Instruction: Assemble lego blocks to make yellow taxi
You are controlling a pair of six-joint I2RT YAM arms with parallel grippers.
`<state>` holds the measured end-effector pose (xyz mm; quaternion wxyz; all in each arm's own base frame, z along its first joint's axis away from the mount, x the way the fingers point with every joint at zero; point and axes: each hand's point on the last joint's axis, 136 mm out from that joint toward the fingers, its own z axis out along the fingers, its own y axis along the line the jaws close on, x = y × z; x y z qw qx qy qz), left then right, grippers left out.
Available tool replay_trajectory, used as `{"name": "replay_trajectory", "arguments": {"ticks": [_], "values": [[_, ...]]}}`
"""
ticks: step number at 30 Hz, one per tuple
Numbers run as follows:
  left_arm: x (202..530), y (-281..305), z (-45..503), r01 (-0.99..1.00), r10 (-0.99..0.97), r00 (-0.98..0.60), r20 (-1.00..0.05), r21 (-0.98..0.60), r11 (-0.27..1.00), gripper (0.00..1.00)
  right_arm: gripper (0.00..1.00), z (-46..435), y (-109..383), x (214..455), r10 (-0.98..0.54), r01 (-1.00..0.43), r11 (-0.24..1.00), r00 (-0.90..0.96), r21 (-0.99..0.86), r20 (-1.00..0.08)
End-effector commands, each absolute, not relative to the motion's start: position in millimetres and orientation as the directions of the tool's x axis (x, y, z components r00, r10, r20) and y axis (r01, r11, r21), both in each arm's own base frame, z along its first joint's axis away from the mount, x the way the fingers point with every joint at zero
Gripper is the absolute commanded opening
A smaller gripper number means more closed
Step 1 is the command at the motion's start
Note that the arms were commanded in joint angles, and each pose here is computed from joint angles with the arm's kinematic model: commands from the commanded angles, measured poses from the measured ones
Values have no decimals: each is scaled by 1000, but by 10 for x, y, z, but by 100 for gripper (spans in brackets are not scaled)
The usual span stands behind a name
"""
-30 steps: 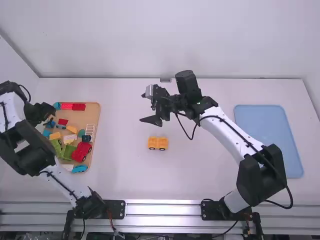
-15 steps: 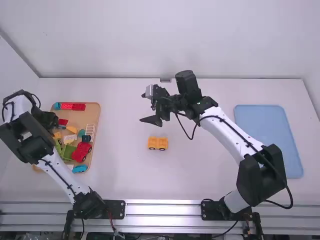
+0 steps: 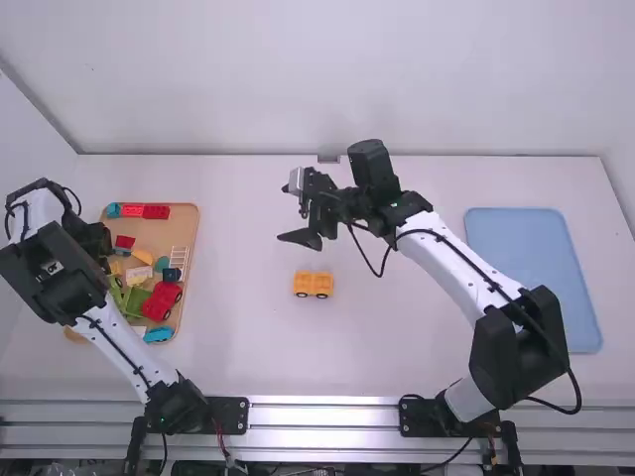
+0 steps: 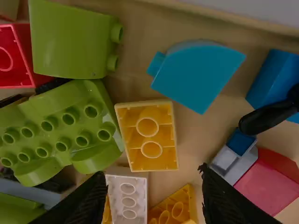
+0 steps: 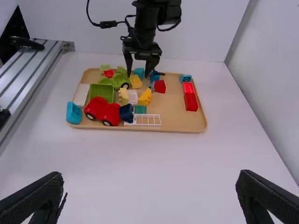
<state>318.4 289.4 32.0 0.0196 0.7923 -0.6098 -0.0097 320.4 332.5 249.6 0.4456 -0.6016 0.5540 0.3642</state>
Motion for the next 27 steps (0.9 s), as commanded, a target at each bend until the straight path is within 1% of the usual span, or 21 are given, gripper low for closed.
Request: {"name": "replay_trajectory", "arguments": {"ticks": [1,5,7,10,20,24,27], "values": [[3170,2864,307,-960,-961,276,8,52,-276,52,99,2472,3325,3249,-356,-990,29,117,-136,-927],[3168,2835,241,-960,-961,276,16,52,-275,53,99,2473,3326,3250,-355,-990,29,117,-136,-927],[3128,2845,228,-953,-955,298,11,64,-297,55,99,2473,3326,3249,-355,-990,28,118,-136,-927],[3128,2843,222,-948,-950,312,10,64,-311,56,99,2473,3326,3248,-355,-990,28,118,-136,-927],[3148,2830,134,-949,-950,312,6,55,-312,48,99,2472,3325,3249,-356,-990,29,117,-136,-927],[3158,2838,99,-949,-950,312,3,47,-312,48,98,2472,3325,3249,-356,-990,29,117,-136,-927],[3186,2865,90,-949,-950,312,-4,32,-312,50,99,2471,3325,3249,-356,-990,29,117,-136,-927]]}}
